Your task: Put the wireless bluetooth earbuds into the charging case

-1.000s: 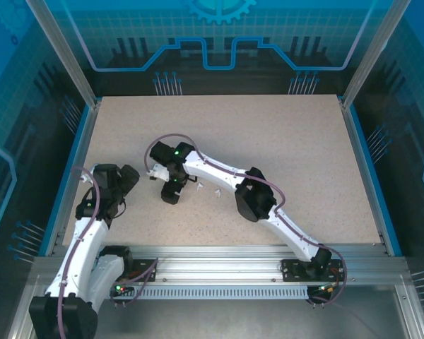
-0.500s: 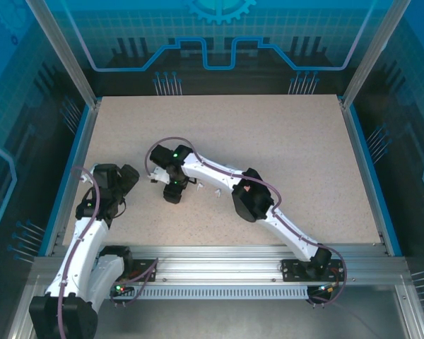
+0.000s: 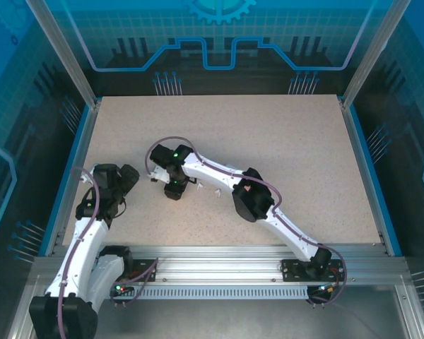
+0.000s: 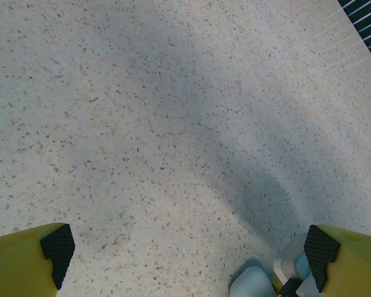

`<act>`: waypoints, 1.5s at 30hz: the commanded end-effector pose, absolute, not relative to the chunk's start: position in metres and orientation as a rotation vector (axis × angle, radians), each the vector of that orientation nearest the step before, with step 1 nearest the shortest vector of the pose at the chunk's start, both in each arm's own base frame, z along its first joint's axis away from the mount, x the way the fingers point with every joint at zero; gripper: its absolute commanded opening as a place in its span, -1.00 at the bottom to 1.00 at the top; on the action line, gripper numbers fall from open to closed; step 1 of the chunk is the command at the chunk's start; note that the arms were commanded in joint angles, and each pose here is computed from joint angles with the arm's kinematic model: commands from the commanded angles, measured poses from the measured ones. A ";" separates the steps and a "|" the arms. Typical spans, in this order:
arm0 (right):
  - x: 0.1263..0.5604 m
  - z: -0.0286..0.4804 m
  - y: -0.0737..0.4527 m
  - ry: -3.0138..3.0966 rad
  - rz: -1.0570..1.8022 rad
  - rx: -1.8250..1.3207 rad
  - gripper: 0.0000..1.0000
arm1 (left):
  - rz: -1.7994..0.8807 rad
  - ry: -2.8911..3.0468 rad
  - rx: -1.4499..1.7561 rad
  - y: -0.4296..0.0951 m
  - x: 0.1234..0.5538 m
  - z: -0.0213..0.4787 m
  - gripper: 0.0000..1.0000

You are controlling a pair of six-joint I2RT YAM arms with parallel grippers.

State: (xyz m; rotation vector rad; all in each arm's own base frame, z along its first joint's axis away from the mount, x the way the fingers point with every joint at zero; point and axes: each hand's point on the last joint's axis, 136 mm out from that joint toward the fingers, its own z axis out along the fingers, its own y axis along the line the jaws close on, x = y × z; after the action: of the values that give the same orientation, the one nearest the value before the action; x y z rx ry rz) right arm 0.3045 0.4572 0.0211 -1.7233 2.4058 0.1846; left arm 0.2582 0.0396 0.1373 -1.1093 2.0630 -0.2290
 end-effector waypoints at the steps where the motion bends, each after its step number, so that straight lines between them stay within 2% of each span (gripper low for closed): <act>1: 0.304 0.049 0.456 2.389 0.263 -1.661 -0.14 | -0.295 2.042 -1.069 0.034 0.265 0.144 0.97; 8: 0.306 0.113 0.435 2.281 0.384 -1.536 -0.24 | -0.409 2.046 -0.974 0.018 0.276 0.151 0.97; 14: 0.295 0.151 0.393 2.197 0.420 -1.459 -0.26 | -0.726 2.047 -0.579 -0.038 0.293 0.175 0.97; 22: 0.274 0.183 0.330 2.046 0.413 -1.367 -0.26 | -1.139 1.961 -0.204 -0.101 0.293 0.215 0.73; 26: 0.268 0.189 0.309 1.985 0.384 -1.354 -0.26 | -1.316 1.932 -0.016 -0.136 0.284 0.234 0.69; 33: 0.255 0.215 0.291 1.842 0.381 -1.351 -0.25 | -1.460 1.922 0.315 -0.198 0.258 0.251 0.68; 40: 0.245 0.225 0.289 1.805 0.393 -1.379 -0.27 | -1.538 1.920 0.413 -0.224 0.256 0.257 0.56; 45: 0.245 0.228 0.291 1.790 0.386 -1.382 -0.27 | -1.561 1.939 0.453 -0.241 0.255 0.254 0.59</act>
State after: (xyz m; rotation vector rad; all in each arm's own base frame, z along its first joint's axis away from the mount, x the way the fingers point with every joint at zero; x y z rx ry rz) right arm 0.2458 0.2874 0.2167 -1.3799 1.8430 0.3753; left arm 0.2577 -0.2301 0.2382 0.3634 1.9970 -1.5408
